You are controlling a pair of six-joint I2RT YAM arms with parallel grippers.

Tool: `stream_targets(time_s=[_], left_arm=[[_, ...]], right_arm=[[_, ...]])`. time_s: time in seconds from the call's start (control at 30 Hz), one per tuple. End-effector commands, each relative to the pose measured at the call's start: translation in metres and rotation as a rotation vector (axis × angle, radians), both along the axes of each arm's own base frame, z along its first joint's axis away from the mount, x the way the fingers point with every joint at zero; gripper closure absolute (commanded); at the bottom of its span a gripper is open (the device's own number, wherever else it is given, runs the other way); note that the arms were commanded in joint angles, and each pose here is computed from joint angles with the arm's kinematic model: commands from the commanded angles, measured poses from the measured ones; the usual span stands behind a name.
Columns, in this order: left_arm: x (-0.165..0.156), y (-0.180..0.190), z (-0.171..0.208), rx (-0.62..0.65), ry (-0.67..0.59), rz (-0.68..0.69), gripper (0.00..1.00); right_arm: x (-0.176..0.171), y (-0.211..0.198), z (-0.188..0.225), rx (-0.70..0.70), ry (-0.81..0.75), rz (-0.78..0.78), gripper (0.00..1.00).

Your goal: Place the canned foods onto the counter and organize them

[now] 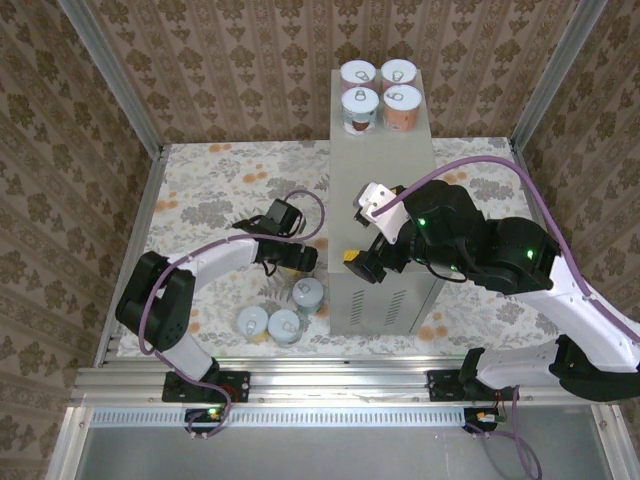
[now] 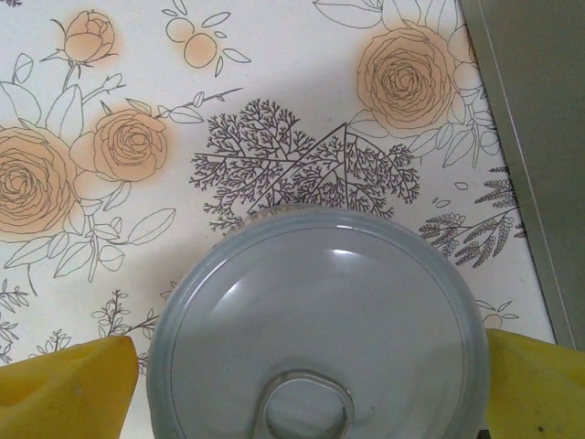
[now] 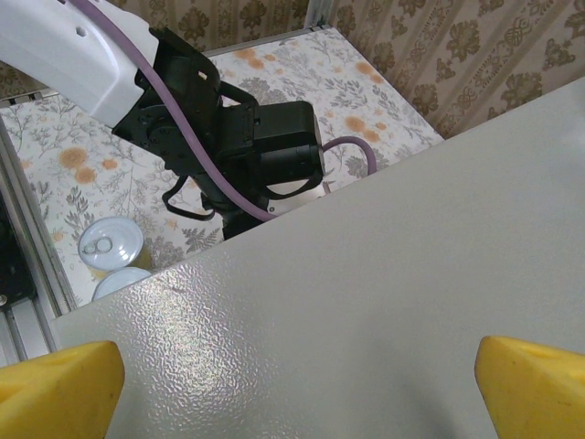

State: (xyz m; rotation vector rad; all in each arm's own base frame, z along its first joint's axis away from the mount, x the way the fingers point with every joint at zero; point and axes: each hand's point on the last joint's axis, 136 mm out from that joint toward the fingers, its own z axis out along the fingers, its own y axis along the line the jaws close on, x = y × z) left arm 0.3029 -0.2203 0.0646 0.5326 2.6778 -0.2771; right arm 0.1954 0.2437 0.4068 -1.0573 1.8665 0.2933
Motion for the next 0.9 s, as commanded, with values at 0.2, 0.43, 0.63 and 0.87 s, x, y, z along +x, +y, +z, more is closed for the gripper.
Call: stream_targets(time_s=[0.2, 0.43, 0.63, 0.87], left_arm=[[0.001, 0.004, -0.010, 0.026, 0.014, 0.000, 0.06], [0.003, 0.004, -0.011, 0.030, 0.010, 0.007, 0.13], [0.005, 0.007, 0.012, 0.008, -0.045, 0.014, 0.20], [0.005, 0.017, 0.059, 0.002, -0.129, 0.022, 0.29]], right_arm=[[0.002, -0.002, 0.003, -0.010, -0.024, -0.007, 0.00], [0.001, -0.002, 0.004, -0.009, -0.025, -0.007, 0.00], [0.002, -0.001, 0.002, -0.010, -0.026, -0.006, 0.00], [0.002, 0.002, 0.001, -0.006, -0.026, -0.001, 0.00]])
